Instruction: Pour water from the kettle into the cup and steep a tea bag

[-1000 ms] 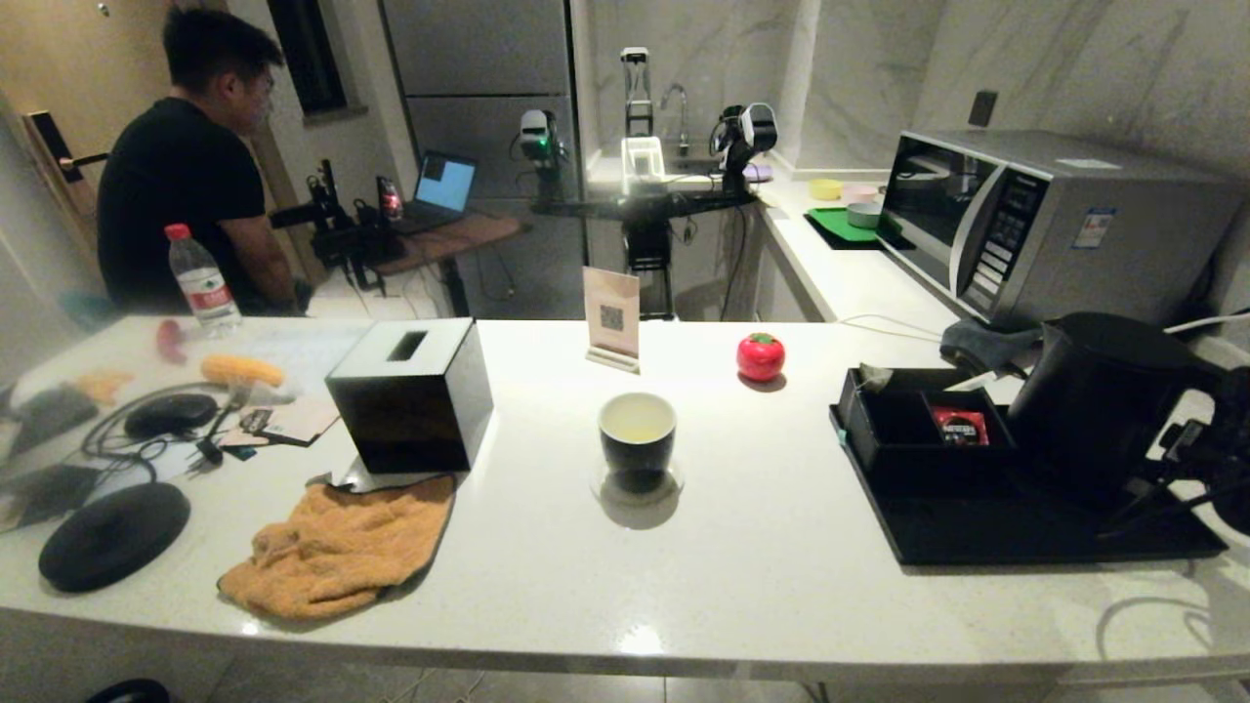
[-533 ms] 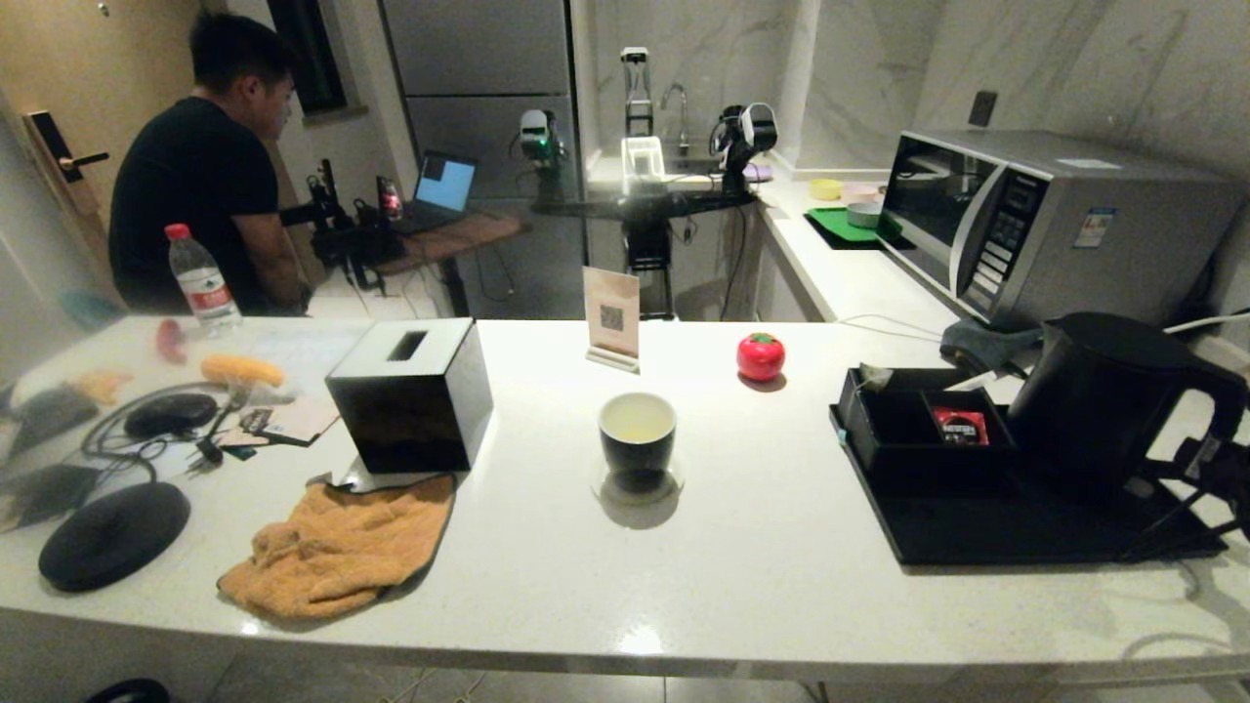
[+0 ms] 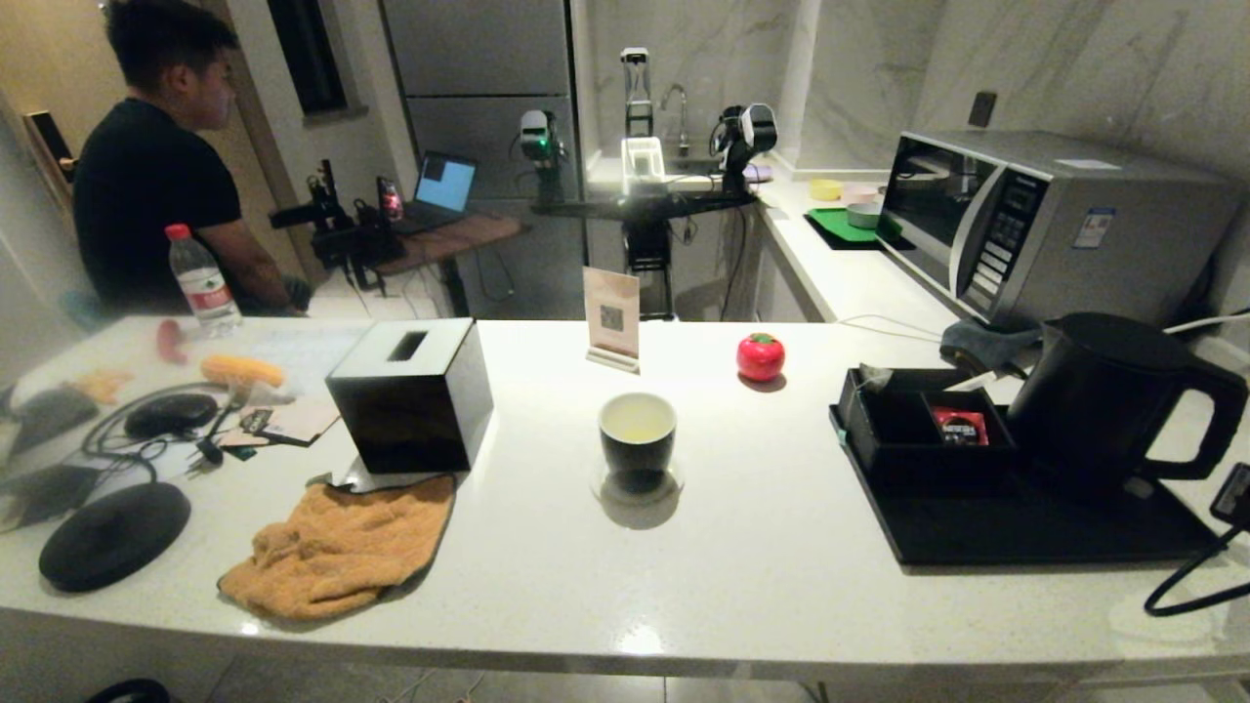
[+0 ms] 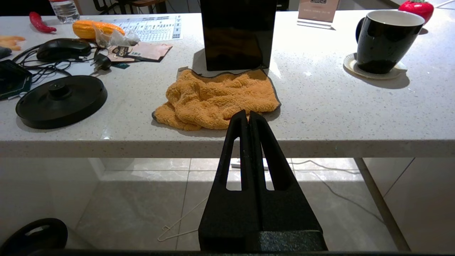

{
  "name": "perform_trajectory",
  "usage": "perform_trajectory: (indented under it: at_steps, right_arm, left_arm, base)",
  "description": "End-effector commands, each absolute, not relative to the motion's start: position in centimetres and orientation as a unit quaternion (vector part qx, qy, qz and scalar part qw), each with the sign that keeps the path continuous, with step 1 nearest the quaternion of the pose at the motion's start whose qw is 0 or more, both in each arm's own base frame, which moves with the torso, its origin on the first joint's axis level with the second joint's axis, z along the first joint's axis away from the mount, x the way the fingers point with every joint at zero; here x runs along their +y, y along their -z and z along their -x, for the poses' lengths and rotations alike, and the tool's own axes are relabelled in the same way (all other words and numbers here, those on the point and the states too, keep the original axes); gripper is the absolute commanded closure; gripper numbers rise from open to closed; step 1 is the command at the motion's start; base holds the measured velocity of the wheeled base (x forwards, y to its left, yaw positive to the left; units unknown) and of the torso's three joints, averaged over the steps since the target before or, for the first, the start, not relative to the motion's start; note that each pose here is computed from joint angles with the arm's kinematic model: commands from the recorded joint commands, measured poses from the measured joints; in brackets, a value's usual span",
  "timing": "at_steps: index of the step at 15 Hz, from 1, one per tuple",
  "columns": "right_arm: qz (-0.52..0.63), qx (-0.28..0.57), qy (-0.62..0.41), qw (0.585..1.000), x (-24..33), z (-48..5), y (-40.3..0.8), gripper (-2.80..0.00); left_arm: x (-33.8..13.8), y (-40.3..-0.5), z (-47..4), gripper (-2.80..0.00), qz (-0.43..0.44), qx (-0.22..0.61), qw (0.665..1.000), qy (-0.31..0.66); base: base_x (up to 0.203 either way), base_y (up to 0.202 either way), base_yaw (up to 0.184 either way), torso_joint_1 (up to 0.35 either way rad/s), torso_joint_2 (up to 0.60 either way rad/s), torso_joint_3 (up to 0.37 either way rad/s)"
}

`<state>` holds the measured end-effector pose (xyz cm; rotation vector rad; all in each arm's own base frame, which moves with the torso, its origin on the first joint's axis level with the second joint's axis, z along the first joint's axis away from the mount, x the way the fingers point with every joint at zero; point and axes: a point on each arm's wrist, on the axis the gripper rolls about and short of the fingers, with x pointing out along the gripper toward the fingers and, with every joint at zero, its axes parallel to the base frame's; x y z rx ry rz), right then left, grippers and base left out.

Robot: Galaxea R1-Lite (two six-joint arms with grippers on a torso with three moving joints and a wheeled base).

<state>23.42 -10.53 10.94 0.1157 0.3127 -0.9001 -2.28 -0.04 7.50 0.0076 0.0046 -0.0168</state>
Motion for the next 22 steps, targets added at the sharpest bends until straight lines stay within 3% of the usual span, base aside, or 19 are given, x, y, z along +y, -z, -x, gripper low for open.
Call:
perform_trajectory:
  at_steps: [1, 8, 17, 22]
  right_arm:
    - [-0.056, 0.141, 0.434, 0.888, -10.0, -22.1, -11.6, 0.00]
    - [-0.027, 0.152, 0.426, 0.891, -8.3, -17.9, -12.0, 0.00]
    - [0.035, 0.122, 0.358, 0.925, -6.4, -14.4, -13.8, 0.00]
    - [0.038, 0.128, 0.237, 0.962, -5.3, -14.2, -14.0, 0.00]
  left_arm:
    - [0.0, -7.5, 2.3, 0.00, -0.004, 0.002, 1.000, 0.008]
    - [0.0, -7.5, 2.3, 0.00, -0.004, 0.002, 1.000, 0.008]
    - [0.0, -7.5, 2.3, 0.00, -0.004, 0.002, 1.000, 0.008]
    - [0.0, -7.5, 2.3, 0.00, -0.004, 0.002, 1.000, 0.008]
  base:
    - [0.000, 0.000, 0.000, 0.000, 0.00, 0.000]
    - [0.000, 0.000, 0.000, 0.000, 0.00, 0.000]
    - [0.000, 0.000, 0.000, 0.000, 0.00, 0.000]
    - [0.000, 0.000, 0.000, 0.000, 0.00, 0.000]
